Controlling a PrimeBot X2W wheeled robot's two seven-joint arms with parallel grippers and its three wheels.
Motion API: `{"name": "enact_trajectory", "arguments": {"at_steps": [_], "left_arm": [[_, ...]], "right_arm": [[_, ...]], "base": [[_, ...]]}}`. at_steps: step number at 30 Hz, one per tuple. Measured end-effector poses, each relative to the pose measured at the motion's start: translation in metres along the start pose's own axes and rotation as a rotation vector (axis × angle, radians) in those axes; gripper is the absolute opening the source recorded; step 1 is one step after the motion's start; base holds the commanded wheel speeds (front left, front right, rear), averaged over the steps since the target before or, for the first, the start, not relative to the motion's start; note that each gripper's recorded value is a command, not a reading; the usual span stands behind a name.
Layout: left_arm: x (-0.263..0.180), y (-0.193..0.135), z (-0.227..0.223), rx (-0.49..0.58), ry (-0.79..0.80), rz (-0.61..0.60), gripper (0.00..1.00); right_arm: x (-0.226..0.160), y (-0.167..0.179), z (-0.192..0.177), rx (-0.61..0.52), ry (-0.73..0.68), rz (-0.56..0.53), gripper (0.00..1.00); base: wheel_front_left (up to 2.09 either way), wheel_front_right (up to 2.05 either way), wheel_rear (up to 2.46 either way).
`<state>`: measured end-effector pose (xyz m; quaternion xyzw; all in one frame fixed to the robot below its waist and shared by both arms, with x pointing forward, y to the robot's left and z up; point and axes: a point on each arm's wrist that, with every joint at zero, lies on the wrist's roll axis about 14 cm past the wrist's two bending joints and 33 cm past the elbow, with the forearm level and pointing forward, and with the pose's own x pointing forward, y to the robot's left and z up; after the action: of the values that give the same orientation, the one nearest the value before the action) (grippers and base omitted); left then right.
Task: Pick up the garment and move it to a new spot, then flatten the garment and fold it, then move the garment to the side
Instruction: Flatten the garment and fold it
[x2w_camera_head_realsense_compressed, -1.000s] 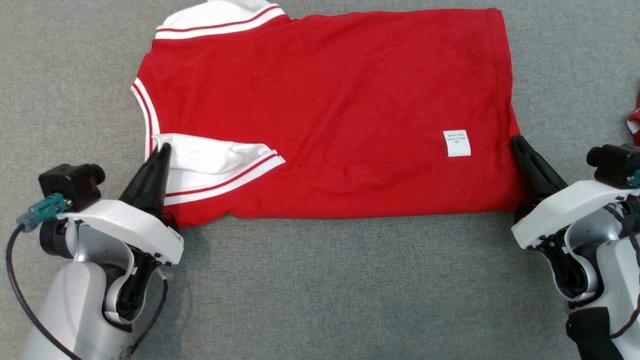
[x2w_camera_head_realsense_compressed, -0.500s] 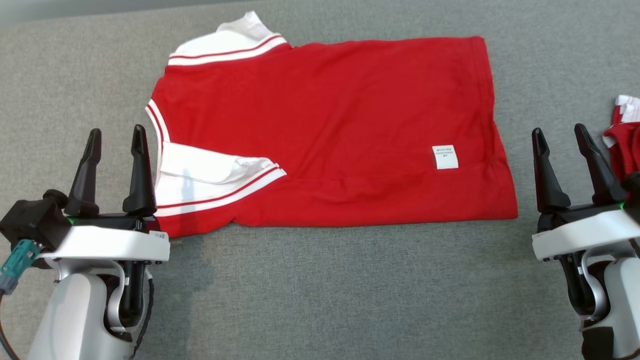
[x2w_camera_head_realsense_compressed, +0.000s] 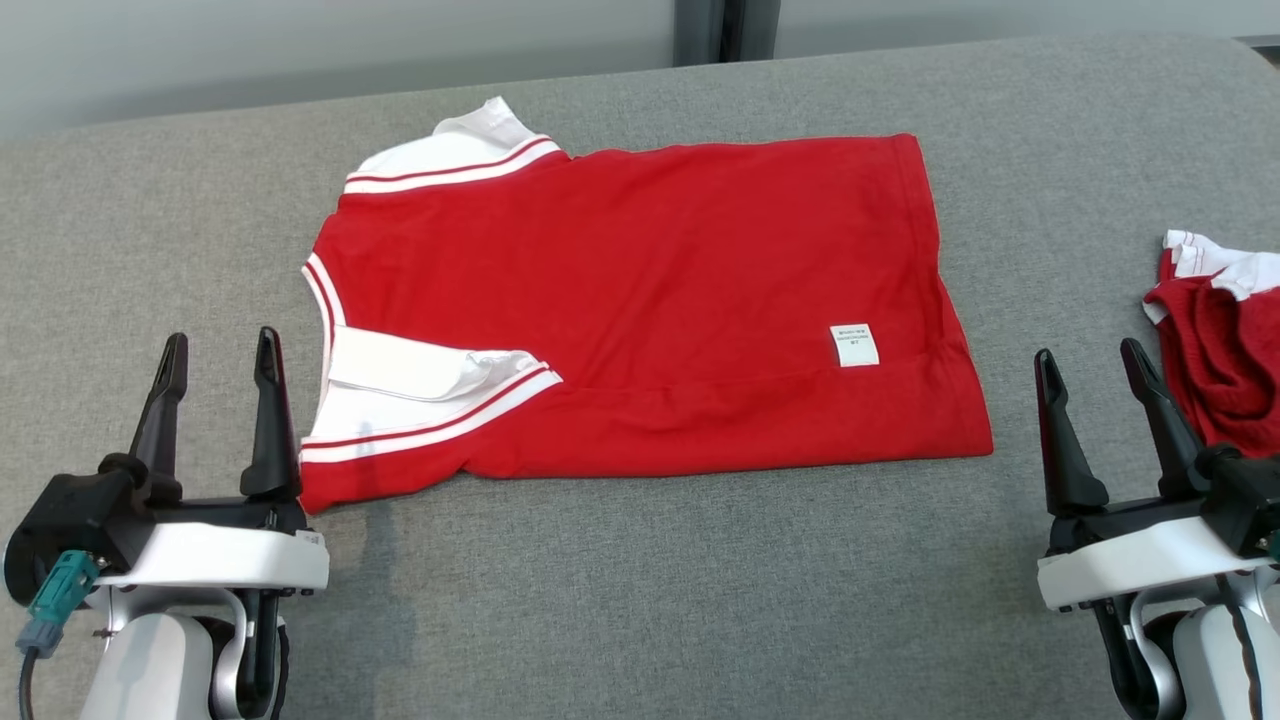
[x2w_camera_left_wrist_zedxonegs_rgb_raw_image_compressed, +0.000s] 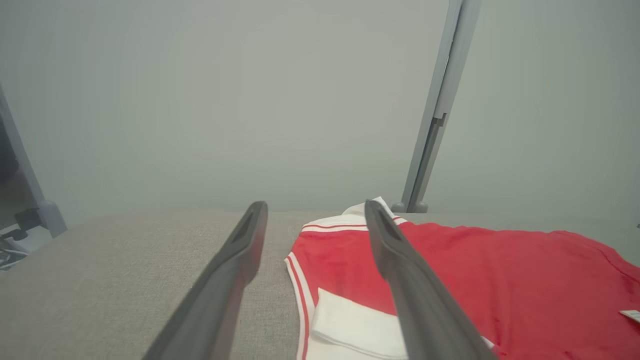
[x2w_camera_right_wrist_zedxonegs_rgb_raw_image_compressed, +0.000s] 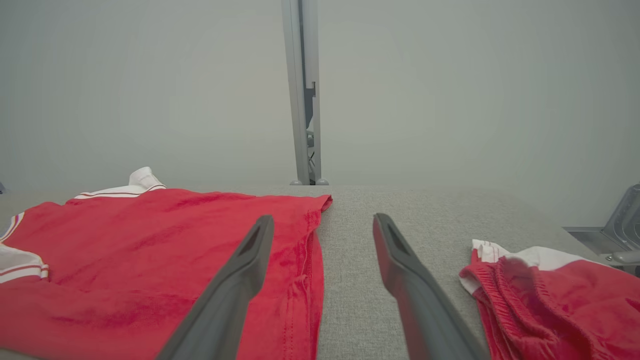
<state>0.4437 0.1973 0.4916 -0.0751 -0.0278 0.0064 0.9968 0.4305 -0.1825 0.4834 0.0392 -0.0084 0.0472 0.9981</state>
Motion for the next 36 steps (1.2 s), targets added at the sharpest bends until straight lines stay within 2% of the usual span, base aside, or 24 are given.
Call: {"name": "enact_trajectory", "arguments": {"at_steps": [10,18,26,34,35,36], "left_arm": [[-0.004,0.0,-0.013,0.019,0.041,-0.015,1.0],[-0.012,0.003,-0.067,0.004,0.204,-0.013,1.0],[-0.034,0.006,-0.133,-0.067,0.416,0.016,1.0],[-0.024,0.003,-0.151,-0.156,0.494,0.027,1.0],[-0.024,0.002,-0.153,-0.168,0.509,0.029,1.0],[-0.023,0.001,-0.155,-0.177,0.521,0.027,1.0]], "right_arm": [[-0.001,0.003,-0.007,0.01,0.019,0.004,1.0],[-0.001,0.008,-0.05,0.042,0.156,0.01,1.0],[0.001,0.014,-0.093,0.103,0.277,0.005,1.0],[0.008,0.023,-0.113,0.153,0.338,0.013,1.0],[0.008,0.023,-0.114,0.159,0.344,0.013,0.92],[0.009,0.024,-0.115,0.162,0.347,0.015,0.63]], "base": [[0.0,0.0,0.0],[0.0,0.0,0.0],[0.0,0.0,0.0],[0.0,0.0,0.0],[0.0,0.0,0.0],[0.0,0.0,0.0]]}}
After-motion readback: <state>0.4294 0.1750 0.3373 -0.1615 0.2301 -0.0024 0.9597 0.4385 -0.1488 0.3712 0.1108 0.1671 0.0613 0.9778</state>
